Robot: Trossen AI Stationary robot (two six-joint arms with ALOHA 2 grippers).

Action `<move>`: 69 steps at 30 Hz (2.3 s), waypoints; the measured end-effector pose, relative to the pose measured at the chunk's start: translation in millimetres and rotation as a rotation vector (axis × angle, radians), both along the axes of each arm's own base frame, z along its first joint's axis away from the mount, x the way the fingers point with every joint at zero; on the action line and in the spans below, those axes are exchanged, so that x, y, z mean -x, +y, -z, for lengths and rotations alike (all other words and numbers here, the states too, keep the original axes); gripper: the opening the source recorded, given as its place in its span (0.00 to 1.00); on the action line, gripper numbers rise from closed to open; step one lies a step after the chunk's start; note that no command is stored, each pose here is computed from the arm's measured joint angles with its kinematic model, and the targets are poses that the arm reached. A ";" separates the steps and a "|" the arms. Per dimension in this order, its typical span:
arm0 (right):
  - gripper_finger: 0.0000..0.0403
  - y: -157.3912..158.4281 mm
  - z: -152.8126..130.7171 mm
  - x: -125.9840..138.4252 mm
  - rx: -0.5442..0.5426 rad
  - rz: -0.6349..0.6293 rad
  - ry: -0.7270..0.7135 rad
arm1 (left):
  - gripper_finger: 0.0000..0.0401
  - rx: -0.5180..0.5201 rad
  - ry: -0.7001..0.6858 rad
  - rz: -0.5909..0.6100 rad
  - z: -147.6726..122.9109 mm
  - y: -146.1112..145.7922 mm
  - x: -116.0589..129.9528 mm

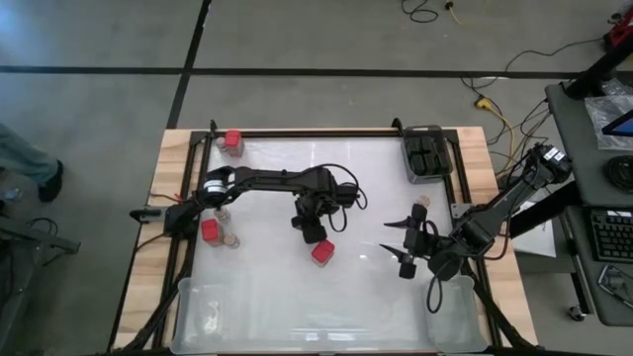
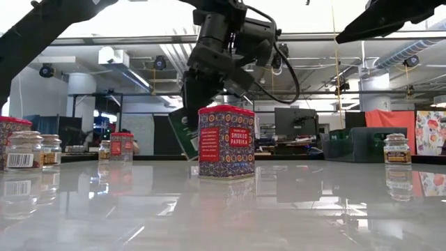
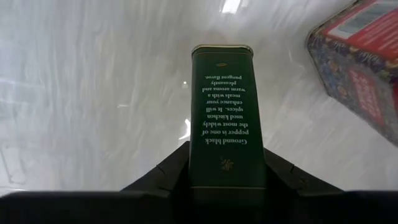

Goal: Sort spices by type
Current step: Put the green seasoning can into the black bin

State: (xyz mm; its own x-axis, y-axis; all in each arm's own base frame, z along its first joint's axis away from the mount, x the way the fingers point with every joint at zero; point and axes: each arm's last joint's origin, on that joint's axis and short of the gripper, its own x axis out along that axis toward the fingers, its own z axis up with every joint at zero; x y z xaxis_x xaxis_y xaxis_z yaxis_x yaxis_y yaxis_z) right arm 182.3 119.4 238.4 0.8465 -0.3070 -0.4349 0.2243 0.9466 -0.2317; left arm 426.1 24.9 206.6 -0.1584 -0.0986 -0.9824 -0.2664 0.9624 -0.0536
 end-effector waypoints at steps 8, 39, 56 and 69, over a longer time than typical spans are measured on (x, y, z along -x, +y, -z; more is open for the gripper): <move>0.67 0.2 -0.4 -0.3 0.006 -0.005 -0.002 | 0.29 -0.004 0.000 -0.024 6.0 0.2 -0.1; 0.88 -0.9 1.0 -3.0 0.012 -0.073 0.046 | 0.60 -0.130 -0.300 0.138 -64.0 -5.6 -3.0; 0.88 -9.6 2.3 -73.3 -0.064 -0.115 0.027 | 0.62 -0.083 -0.861 0.148 -139.4 -38.1 98.3; 0.84 -42.3 -13.8 -184.9 -0.024 -0.162 0.071 | 0.62 -0.149 -1.212 0.077 -60.8 -47.1 198.1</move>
